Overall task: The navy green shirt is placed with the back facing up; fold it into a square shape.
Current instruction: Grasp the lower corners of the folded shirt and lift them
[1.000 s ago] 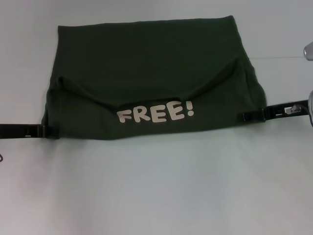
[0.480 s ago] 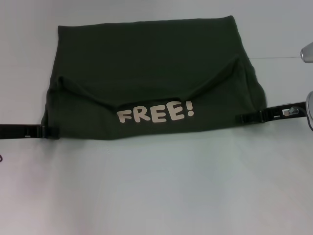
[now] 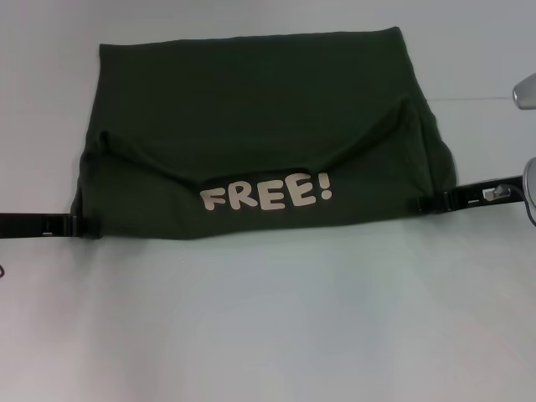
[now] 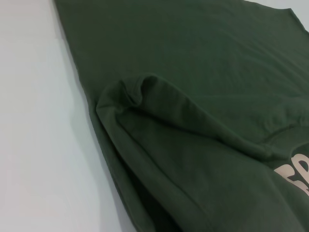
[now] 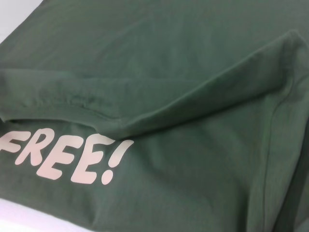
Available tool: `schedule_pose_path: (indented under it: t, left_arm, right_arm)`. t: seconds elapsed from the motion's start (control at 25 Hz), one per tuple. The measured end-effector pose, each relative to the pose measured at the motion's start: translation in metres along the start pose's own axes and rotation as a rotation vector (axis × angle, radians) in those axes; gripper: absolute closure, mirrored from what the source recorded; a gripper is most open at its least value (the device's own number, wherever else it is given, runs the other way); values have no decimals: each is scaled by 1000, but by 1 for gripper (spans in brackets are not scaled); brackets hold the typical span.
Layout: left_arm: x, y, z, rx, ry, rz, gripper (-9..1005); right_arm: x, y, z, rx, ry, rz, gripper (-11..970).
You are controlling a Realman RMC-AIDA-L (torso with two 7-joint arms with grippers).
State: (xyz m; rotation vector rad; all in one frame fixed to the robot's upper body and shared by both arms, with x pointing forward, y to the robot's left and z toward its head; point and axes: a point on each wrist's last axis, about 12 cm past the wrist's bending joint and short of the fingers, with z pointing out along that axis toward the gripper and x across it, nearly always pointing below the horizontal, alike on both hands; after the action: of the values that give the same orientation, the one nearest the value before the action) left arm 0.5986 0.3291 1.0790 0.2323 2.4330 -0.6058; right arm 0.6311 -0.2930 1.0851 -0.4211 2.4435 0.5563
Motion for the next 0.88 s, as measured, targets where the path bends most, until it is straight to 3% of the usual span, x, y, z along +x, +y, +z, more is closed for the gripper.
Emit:
schedule_pose_path:
  t: [0.16, 0.36, 0.6, 0.88]
  left_arm:
    - [0, 0, 0, 0, 0, 1, 929]
    - [0, 0, 0, 0, 0, 0, 929]
    - [0, 0, 0, 1, 0, -1, 930]
    - [-1, -1, 1, 2, 2, -1, 929]
  right_arm:
    - [1, 0, 0, -1, 1, 0, 342]
    - [1, 0, 0, 2, 0, -1, 480]
    - [1, -1, -1, 4, -2, -2, 487]
    - [1, -2, -1, 16, 0, -11, 586]
